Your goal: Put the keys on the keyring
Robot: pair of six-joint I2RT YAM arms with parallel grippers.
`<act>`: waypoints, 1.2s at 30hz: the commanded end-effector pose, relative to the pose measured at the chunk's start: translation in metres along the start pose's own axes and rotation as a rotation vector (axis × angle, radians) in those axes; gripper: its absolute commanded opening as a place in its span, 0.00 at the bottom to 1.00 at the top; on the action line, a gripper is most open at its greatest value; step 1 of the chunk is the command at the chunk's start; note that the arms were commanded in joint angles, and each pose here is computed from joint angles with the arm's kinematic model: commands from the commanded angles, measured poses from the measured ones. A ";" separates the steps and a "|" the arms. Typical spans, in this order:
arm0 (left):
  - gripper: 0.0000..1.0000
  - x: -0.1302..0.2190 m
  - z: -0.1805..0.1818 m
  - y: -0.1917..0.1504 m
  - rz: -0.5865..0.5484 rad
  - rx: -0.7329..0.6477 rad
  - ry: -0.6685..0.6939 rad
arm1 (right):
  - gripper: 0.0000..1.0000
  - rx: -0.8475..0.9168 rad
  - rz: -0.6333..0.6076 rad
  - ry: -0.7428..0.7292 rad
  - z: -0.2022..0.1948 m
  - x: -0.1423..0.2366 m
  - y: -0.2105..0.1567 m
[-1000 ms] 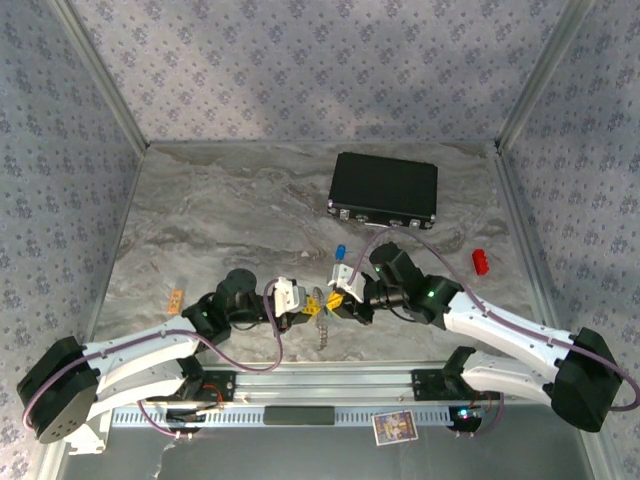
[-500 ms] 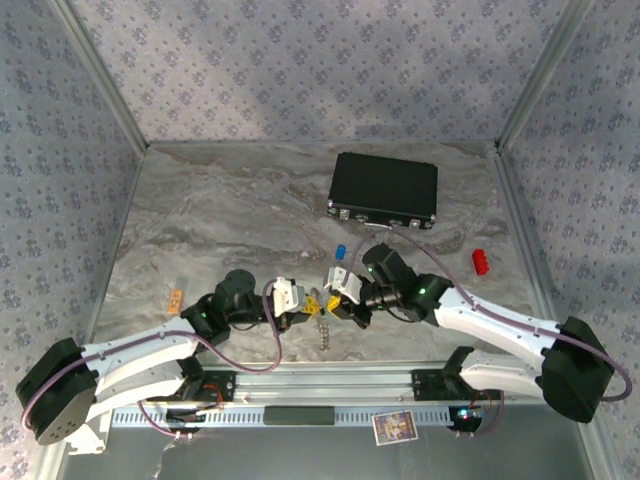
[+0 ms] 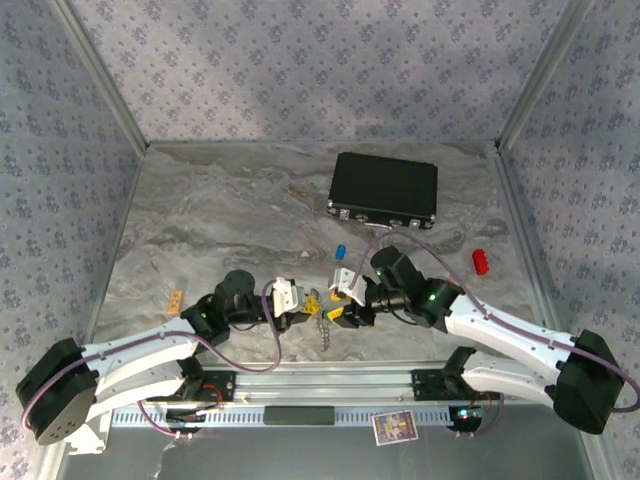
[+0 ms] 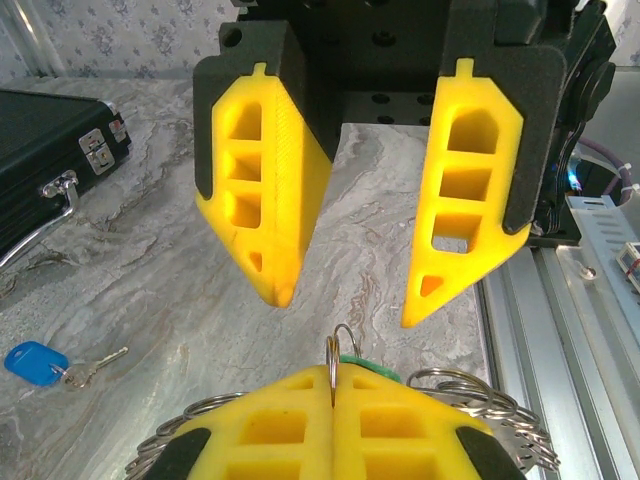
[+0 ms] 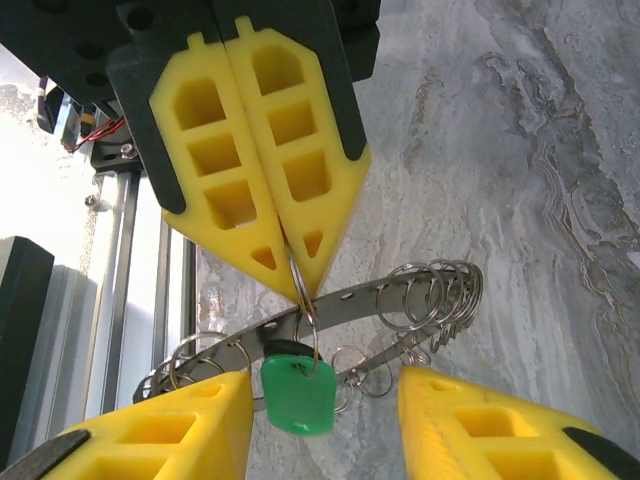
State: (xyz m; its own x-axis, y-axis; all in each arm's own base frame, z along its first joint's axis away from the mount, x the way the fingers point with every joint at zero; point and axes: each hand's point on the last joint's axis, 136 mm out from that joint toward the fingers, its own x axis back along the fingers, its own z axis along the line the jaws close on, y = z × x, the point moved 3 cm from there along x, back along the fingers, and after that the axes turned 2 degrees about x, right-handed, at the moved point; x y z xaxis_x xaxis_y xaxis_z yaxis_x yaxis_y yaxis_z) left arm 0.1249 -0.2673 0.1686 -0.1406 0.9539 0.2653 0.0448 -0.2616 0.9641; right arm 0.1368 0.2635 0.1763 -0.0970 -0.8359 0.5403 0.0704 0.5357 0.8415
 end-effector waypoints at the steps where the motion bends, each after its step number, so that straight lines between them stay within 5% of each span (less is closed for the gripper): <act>1: 0.00 0.002 -0.003 0.014 -0.063 -0.021 -0.015 | 0.44 0.005 -0.013 0.003 -0.001 -0.001 0.005; 9: 0.00 0.001 -0.002 0.015 -0.073 -0.020 -0.011 | 0.43 0.021 -0.062 0.029 0.003 0.003 0.013; 26: 0.00 0.000 -0.002 0.016 -0.079 -0.015 -0.017 | 0.22 0.005 -0.079 0.050 0.002 -0.016 0.016; 32: 0.00 0.001 -0.002 0.015 -0.068 -0.003 -0.011 | 0.00 0.015 -0.066 0.057 0.002 -0.016 0.016; 36: 0.25 0.003 0.000 0.011 -0.037 -0.001 0.008 | 0.00 0.035 -0.009 0.051 0.001 -0.014 0.013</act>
State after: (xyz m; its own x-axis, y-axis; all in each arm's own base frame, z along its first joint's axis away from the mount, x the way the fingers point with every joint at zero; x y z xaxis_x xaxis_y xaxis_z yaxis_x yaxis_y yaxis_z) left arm 0.1280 -0.2664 0.1685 -0.1626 0.9515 0.2613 0.0628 -0.2543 0.9651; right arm 0.1358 0.2807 0.1737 -0.0392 -0.8592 0.5102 0.0650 0.5073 0.8593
